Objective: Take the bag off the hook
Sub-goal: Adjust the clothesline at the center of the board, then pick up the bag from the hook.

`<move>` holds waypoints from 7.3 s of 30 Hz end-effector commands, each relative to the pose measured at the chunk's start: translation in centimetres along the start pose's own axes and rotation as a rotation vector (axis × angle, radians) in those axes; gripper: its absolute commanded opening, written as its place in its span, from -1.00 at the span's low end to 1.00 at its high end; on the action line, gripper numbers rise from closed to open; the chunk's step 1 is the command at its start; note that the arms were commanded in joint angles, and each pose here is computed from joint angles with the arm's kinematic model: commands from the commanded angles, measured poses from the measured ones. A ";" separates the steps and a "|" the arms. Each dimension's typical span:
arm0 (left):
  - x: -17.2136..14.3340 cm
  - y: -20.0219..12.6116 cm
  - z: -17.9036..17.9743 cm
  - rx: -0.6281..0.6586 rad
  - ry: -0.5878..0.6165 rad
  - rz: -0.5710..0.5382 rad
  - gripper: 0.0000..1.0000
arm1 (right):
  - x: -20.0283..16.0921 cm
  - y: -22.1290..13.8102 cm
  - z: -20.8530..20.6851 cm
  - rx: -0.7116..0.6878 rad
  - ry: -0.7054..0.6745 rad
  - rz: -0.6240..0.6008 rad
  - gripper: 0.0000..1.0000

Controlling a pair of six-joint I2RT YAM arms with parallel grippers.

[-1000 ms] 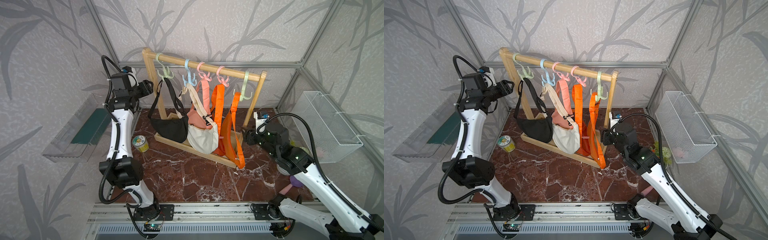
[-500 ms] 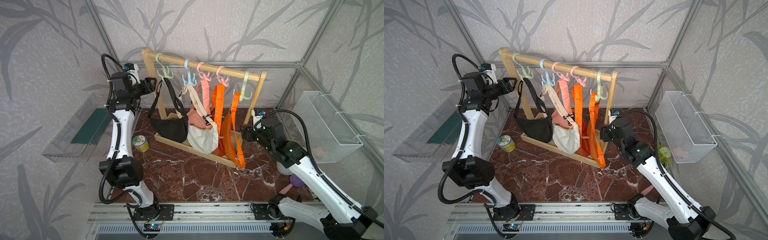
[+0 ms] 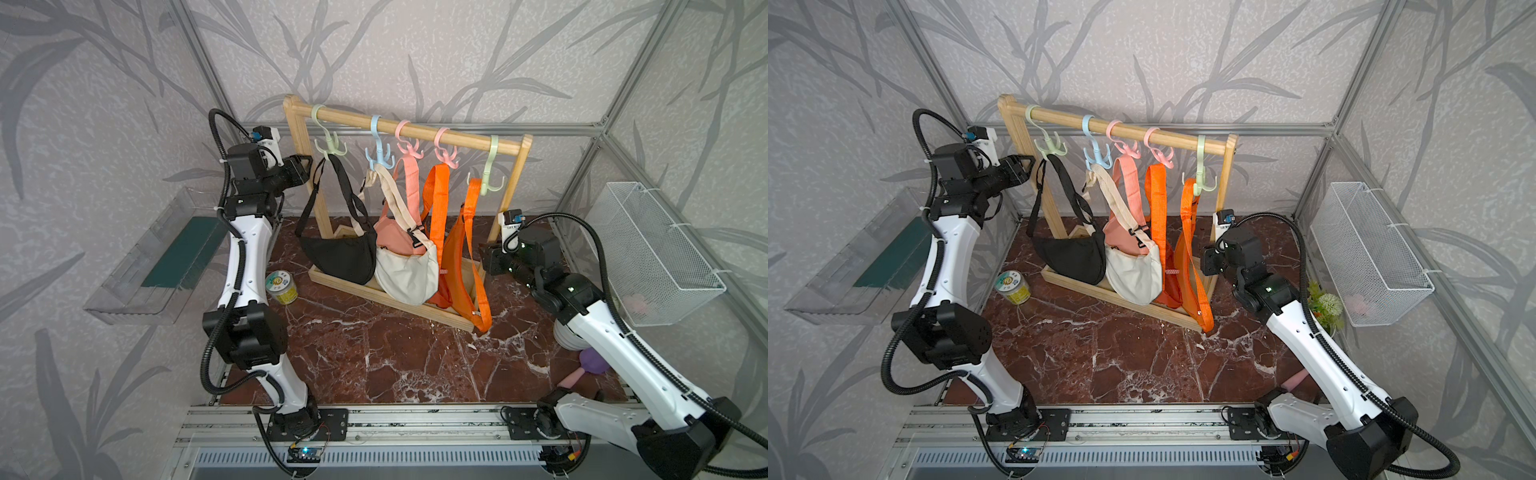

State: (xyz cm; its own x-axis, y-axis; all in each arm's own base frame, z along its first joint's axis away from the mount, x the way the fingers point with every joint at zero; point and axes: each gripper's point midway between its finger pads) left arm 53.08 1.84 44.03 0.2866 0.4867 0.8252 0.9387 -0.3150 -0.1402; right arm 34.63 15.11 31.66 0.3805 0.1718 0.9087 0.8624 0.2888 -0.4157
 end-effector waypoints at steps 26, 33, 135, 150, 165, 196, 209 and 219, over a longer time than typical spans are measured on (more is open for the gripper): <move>-5.6 -0.2 -5.2 -0.237 0.021 0.028 -0.28 | 4.1 6.1 -7.8 -0.041 0.009 -0.100 -0.06; -5.8 -0.3 -5.1 -0.203 0.002 0.023 -0.45 | 4.5 7.1 -8.4 0.010 0.023 -0.087 -0.08; -11.7 -10.1 -19.8 -0.463 0.248 -0.031 0.16 | 16.4 12.0 4.6 0.147 -0.198 -0.426 0.40; -9.1 -9.4 -19.1 -0.352 0.351 -0.111 0.19 | 19.8 7.9 3.8 0.096 -0.176 -0.496 -0.53; -6.9 -7.5 -23.0 -0.462 0.311 -0.140 0.19 | 25.3 0.0 3.5 0.074 -0.309 -0.573 -0.75; -8.0 -2.3 -27.8 -0.571 0.369 -0.036 0.35 | 30.8 3.0 4.8 0.007 -0.455 -0.619 -0.73; -8.2 0.0 -27.3 -0.522 0.381 -0.060 0.26 | 32.1 3.0 1.2 -0.262 -0.440 -0.595 -0.73; -10.5 2.1 -28.3 -0.563 0.434 -0.108 0.17 | 33.8 -0.9 1.8 -0.230 -0.488 -0.675 -0.78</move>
State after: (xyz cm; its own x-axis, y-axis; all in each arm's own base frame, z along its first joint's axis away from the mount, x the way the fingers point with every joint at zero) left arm 46.07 -25.85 50.73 0.0460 0.2241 0.9735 0.7015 -0.7011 0.1282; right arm 49.49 24.17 57.59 -0.2758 0.4690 0.8390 0.9455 0.2897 0.1489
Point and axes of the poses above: each gripper's point midway between its finger pads, its own y axis out along the fingers, its own z axis along the line the jaws close on, x = y × z, and after that the axes turned 11 degrees about -y, right-handed
